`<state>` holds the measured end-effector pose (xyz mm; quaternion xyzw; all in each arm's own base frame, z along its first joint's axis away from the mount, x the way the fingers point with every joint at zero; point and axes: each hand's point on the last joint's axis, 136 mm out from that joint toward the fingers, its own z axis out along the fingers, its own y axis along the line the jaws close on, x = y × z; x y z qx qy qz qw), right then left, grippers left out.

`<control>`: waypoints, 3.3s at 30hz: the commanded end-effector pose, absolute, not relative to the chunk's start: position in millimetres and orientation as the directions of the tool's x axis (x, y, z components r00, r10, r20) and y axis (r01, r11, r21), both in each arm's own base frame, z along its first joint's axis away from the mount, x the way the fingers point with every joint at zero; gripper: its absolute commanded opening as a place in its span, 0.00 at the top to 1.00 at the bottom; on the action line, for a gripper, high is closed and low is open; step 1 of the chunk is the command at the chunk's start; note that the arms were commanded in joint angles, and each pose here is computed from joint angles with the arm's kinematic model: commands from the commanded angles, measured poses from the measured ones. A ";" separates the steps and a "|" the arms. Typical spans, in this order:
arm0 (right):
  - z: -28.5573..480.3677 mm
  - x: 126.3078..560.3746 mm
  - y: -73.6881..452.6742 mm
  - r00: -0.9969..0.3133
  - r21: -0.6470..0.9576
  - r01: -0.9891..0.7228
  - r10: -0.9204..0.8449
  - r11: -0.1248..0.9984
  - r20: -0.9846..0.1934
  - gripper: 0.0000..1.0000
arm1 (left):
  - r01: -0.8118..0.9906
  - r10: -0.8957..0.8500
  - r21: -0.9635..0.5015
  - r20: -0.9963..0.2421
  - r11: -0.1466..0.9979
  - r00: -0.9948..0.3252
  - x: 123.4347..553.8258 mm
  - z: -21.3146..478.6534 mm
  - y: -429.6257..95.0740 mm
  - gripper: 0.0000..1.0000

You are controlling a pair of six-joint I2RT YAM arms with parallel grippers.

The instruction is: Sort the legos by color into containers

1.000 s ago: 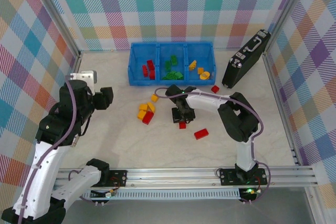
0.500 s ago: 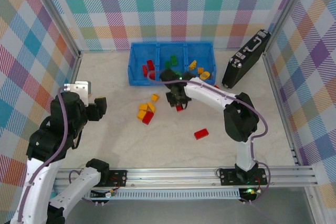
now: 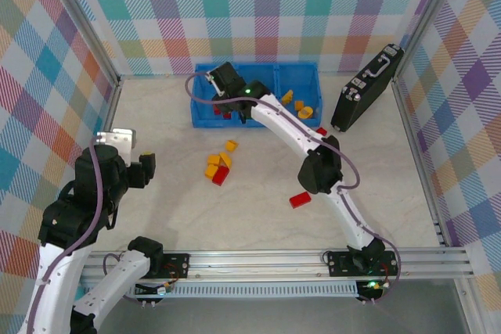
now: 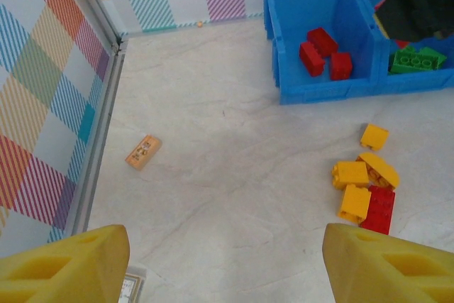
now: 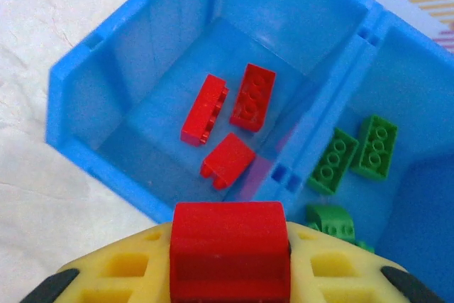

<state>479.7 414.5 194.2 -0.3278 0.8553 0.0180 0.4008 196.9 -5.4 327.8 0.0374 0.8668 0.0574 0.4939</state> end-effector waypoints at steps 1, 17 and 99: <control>198.5 505.5 427.8 -0.317 -0.345 -0.590 -0.602 0.730 -0.733 0.68 | 0.011 0.147 0.166 -0.836 0.986 -0.529 189.7 322.8 -0.6 0.27; 166.3 547.2 472.3 0.002 -0.564 -0.582 -0.693 0.586 -0.721 0.68 | 0.020 0.153 0.168 -0.832 0.986 -0.533 193.9 318.5 -3.1 0.27; 71.1 441.8 69.1 -0.915 0.192 -0.008 0.070 0.981 -0.397 0.17 | 0.079 0.215 0.211 -0.763 0.974 -0.609 247.0 288.5 -24.1 0.13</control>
